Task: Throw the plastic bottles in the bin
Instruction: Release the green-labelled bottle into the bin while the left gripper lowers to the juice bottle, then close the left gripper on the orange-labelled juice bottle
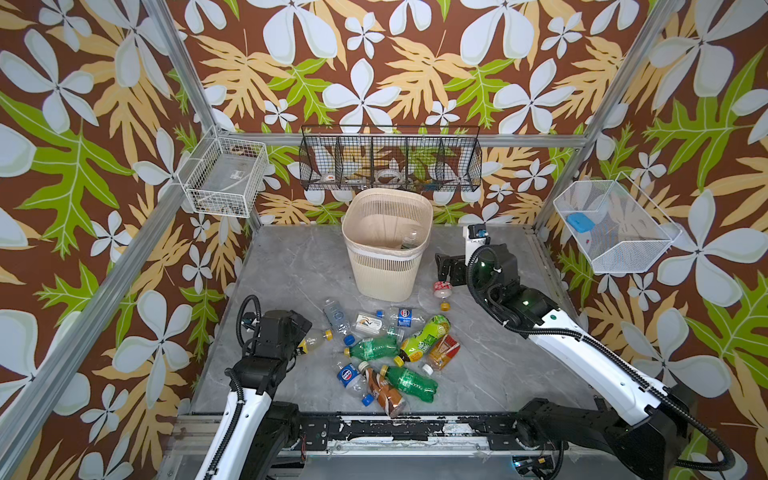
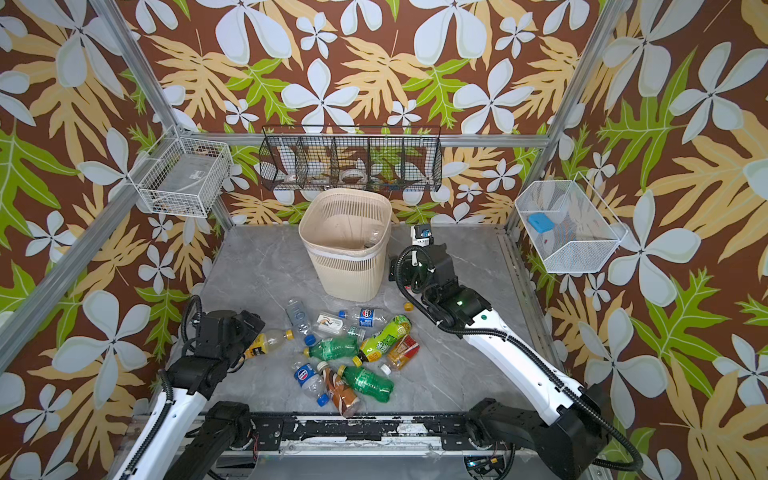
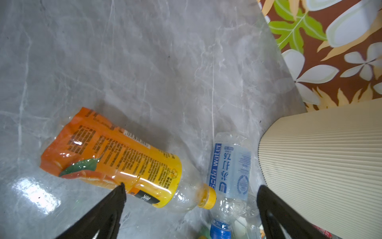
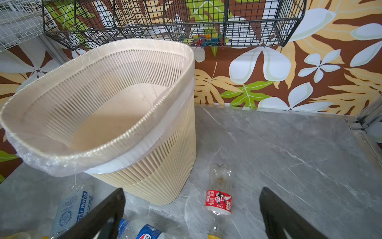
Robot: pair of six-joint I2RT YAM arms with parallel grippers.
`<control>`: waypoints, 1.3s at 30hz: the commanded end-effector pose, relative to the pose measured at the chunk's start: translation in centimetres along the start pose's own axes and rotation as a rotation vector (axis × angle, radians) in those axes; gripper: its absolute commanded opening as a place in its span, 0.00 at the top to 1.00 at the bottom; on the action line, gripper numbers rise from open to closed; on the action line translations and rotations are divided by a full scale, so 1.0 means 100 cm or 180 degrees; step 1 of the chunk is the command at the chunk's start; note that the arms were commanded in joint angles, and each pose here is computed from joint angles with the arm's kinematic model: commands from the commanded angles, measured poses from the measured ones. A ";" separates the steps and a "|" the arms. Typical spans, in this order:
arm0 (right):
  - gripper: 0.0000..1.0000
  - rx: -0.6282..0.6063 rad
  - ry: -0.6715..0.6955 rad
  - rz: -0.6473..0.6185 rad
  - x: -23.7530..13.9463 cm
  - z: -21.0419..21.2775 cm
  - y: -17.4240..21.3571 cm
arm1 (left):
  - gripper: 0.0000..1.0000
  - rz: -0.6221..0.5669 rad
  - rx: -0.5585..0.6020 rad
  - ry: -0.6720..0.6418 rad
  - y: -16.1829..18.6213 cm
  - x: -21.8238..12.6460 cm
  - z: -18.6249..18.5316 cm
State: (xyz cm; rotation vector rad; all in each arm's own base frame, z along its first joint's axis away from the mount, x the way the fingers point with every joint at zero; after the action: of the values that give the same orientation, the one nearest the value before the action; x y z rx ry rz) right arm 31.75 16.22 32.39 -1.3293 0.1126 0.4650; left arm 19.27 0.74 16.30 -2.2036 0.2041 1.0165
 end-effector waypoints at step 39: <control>0.00 0.0027 0.0091 -0.0082 -0.004 -0.020 0.003 | 0.25 0.0443 -0.0169 -0.0080 0.020 0.081 0.026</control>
State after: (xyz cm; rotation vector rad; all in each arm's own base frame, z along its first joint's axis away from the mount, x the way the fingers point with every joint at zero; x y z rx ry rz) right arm 31.46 14.25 31.28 -1.3273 0.1423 0.4428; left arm 21.85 2.24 7.95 -2.2290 0.3086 1.1885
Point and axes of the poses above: each gripper's point midway between its finger pads, its own x axis out along the fingers, its own z axis along the line the jaws close on, y = z × x, the point moved 5 cm from there along -x, back along the fingers, and after that the axes turned 7 degrees about x, right-handed, at the moved point
